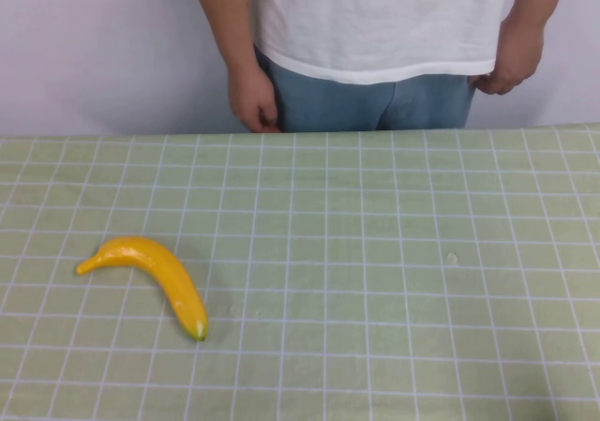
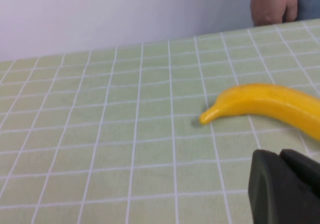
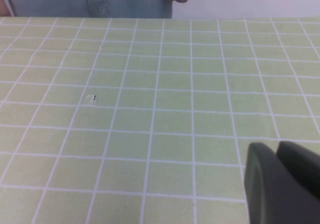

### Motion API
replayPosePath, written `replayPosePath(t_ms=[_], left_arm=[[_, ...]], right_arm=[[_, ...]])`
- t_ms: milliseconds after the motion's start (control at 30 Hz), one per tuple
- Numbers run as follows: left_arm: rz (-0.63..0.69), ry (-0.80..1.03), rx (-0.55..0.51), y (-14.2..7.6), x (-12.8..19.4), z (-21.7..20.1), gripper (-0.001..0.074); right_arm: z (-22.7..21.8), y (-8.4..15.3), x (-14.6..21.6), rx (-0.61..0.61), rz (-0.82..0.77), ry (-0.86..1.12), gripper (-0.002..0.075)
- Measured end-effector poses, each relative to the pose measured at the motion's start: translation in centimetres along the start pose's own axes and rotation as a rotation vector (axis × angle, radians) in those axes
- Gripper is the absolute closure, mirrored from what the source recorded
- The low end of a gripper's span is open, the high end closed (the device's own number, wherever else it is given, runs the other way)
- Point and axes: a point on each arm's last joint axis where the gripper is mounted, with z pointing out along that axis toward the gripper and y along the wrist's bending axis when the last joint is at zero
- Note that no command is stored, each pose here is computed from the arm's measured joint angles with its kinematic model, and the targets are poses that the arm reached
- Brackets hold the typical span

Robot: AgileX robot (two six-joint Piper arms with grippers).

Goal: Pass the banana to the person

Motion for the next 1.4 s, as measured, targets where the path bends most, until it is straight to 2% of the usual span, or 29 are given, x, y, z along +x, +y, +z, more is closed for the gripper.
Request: replayPosePath(t_ms=[133,367,600,667,767,867,933,1067,1200,1400], left_arm=[[-0.002,-0.069,0.005,0.0,-0.6,0.0,0.0739],[-0.002,-0.308,0.022,-0.2,-2.8,-0.4,0.0739],[-0.024,-0.727,0.052,-0.4,-6.1,-2.3,0.0739],[-0.062,-0.855,0.048,-0.2,-6.9,-3.1,0.0739],[-0.194,-1.037,-0.003,0.9,-7.8,-4.5,0.0739],[-0.349,-1.121,-0.080,2.4,-9.0,-5.7,0.0739],[-0.384,-1.155,-0.116,3.2,-10.7,-6.9,0.0739],[-0.330,-1.121,-0.116,3.7,-14.0,-9.2,0.0739],[-0.246,-0.949,-0.062,3.7,-17.0,-9.4,0.0739],[-0.187,-0.503,0.078,2.7,-19.5,-4.5,0.0739]], right_arm=[[0.0,0.0,0.0,0.000,0.000,0.000,0.0733],[0.0,0.0,0.0,0.000,0.000,0.000,0.0733],[0.0,0.0,0.0,0.000,0.000,0.000,0.0733],[0.0,0.0,0.0,0.000,0.000,0.000,0.0733],[0.0,0.0,0.0,0.000,0.000,0.000,0.0733],[0.0,0.0,0.0,0.000,0.000,0.000,0.0733],[0.0,0.0,0.0,0.000,0.000,0.000,0.0733],[0.0,0.0,0.0,0.000,0.000,0.000,0.0733],[0.0,0.0,0.0,0.000,0.000,0.000,0.0733],[0.0,0.0,0.0,0.000,0.000,0.000,0.0733]])
